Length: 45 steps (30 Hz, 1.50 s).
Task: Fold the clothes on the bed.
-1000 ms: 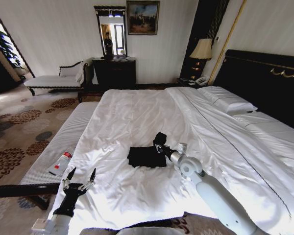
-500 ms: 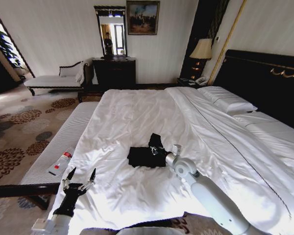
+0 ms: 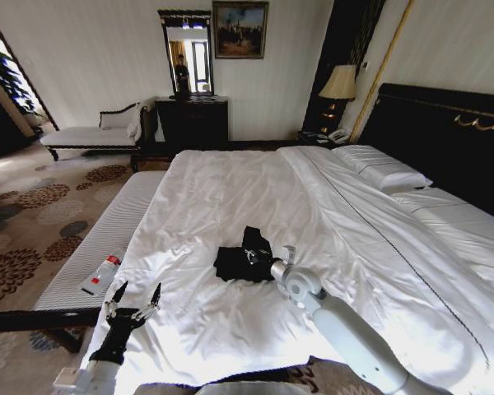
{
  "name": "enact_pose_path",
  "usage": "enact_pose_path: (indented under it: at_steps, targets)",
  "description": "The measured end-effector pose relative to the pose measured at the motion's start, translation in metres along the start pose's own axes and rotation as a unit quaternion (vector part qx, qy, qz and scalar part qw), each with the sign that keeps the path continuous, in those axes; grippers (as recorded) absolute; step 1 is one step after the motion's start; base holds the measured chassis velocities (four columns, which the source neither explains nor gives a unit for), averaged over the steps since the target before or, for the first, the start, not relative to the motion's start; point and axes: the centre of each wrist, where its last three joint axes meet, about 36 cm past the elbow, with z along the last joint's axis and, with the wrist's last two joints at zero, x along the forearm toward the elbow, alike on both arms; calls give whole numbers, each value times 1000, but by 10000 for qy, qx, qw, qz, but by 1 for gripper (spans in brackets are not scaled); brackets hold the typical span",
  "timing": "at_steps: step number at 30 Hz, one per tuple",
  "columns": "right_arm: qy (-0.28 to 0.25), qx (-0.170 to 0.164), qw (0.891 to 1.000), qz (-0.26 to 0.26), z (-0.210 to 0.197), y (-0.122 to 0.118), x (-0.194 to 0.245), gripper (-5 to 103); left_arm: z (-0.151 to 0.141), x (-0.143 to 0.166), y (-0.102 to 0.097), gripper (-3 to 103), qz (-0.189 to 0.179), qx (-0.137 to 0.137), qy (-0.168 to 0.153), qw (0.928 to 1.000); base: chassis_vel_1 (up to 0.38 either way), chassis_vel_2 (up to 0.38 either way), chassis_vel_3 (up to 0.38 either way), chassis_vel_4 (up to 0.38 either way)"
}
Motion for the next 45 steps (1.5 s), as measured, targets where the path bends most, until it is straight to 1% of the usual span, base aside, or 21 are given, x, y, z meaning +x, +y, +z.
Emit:
enact_pose_path:
  at_steps: [10,18,21,22,26,32,34,35,36,38,39,45]
  targets:
    - [55,126,9998,-158,11,12,-11,6,0,0,0,100,0,0,0,10000,0,0,0,0]
    - [77,280,9994,-165,24,13,-21,6,0,0,0,100,0,0,0,10000,0,0,0,0]
    - [103,431,9990,-106,31,9,-25,6,0,0,0,100,0,0,0,10000,0,0,0,0]
    - [103,431,9990,-106,31,9,-25,6,0,0,0,100,0,0,0,10000,0,0,0,0]
    - [141,756,9970,37,45,-3,-32,6,0,0,0,100,0,0,0,10000,0,0,0,0]
    - [191,875,9960,54,49,-9,-35,6,0,0,0,100,-1,0,0,10000,0,0,0,0]
    - [214,947,9953,52,52,-10,-35,6,0,0,0,100,-1,0,0,10000,0,0,0,0]
    - [213,1045,9943,70,54,-12,-36,6,0,0,0,100,0,0,0,10000,0,0,0,0]
    - [213,1045,9943,70,54,-12,-36,6,0,0,0,100,0,0,0,10000,0,0,0,0]
    - [210,1264,9917,104,60,-17,-37,6,0,0,0,100,0,0,0,10000,0,0,0,0]
    - [228,1315,9910,108,62,-18,-38,6,0,0,0,100,0,0,0,10000,0,0,0,0]
    - [262,1367,9902,72,64,-15,-40,6,0,0,0,100,0,0,0,10000,0,0,0,0]
